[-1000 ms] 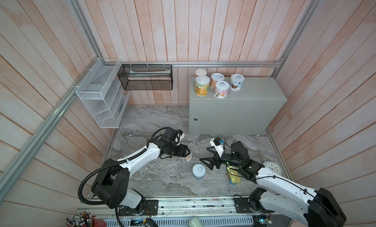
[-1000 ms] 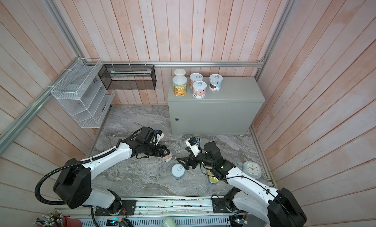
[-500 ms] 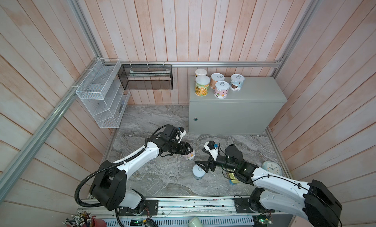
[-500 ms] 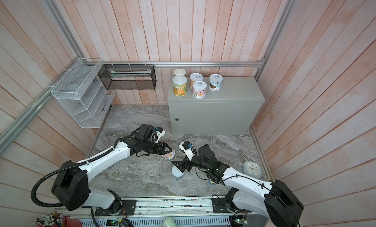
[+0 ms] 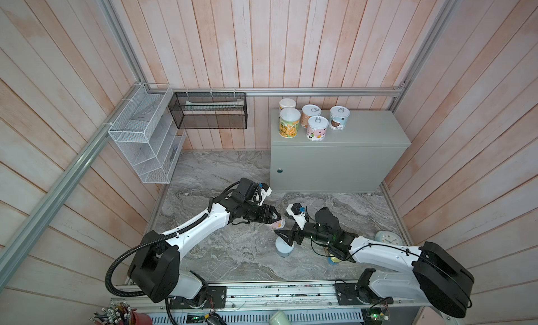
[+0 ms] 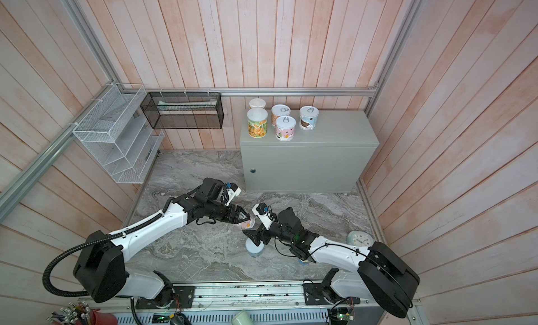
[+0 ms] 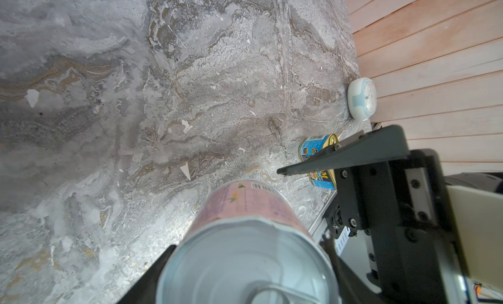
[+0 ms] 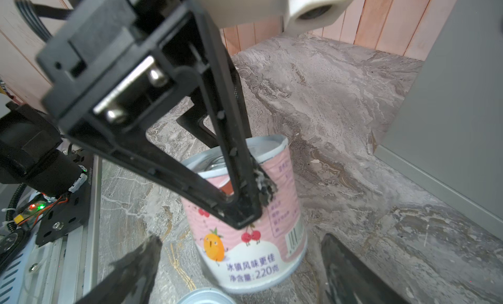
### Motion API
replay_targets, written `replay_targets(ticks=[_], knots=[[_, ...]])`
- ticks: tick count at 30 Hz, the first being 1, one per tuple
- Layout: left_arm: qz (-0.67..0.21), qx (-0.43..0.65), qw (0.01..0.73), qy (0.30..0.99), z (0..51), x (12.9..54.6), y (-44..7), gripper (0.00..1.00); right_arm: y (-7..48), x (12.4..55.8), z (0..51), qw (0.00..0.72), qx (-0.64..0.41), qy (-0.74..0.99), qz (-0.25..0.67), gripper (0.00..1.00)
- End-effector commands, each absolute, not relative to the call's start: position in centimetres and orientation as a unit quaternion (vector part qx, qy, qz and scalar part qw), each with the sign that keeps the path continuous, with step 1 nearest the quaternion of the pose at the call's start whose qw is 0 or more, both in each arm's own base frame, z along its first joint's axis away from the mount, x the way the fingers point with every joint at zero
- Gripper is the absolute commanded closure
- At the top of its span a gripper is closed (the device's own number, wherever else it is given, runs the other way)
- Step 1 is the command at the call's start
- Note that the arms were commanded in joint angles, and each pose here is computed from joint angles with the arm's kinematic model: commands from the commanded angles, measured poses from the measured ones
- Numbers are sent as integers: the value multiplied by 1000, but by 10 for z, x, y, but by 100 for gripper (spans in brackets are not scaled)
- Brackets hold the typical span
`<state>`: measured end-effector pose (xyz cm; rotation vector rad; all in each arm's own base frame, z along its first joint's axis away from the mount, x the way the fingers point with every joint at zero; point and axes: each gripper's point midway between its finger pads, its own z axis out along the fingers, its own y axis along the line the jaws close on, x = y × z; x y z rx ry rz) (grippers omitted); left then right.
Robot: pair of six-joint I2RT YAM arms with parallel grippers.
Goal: Place and organize the canned foods onto the counter
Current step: 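Bring right gripper around the pink can held by the left gripper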
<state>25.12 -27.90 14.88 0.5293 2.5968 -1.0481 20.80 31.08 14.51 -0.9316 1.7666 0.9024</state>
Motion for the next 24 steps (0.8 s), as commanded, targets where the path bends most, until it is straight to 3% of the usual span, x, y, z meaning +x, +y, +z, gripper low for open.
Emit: replay_targets(ticks=[1,24], knots=[[-399,202,174,877,181,255,-290,44,319,215,166,490,-374,694,371,9],[-403,206,173,874,185,257,-293,44,339,227,159,486,-379,694,373,11]])
